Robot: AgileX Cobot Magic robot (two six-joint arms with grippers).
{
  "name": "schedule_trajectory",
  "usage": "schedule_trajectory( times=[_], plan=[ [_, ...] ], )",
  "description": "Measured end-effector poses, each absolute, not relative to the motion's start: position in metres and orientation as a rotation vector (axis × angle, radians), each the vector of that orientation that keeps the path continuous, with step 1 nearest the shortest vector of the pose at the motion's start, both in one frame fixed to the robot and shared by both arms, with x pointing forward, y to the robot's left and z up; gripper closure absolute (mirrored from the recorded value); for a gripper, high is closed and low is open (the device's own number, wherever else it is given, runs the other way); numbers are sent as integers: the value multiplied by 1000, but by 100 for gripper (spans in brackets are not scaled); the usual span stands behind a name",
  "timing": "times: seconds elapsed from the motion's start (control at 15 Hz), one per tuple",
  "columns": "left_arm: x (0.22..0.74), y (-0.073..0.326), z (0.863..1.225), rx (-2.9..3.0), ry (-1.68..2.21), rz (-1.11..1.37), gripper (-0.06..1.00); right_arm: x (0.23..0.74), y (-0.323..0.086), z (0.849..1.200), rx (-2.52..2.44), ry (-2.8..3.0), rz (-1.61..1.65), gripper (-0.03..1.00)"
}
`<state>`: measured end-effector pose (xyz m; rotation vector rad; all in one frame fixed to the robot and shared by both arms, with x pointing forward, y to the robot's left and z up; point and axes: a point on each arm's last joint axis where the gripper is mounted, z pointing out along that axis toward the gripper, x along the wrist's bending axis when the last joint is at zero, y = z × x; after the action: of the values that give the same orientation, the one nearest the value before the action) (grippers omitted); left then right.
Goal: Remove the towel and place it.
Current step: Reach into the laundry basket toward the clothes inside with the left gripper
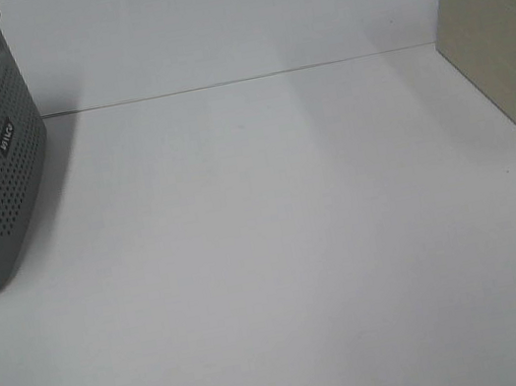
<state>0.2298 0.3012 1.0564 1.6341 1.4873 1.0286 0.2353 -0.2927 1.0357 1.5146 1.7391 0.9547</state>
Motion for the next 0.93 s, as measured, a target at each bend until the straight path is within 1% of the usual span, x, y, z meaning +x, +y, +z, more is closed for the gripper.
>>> schedule_trajectory(
  times=[0.93],
  plan=[
    [230,301,1056,1635,1487,1029,-5,235,-293,1036,1515,1739,955,27]
  ],
)
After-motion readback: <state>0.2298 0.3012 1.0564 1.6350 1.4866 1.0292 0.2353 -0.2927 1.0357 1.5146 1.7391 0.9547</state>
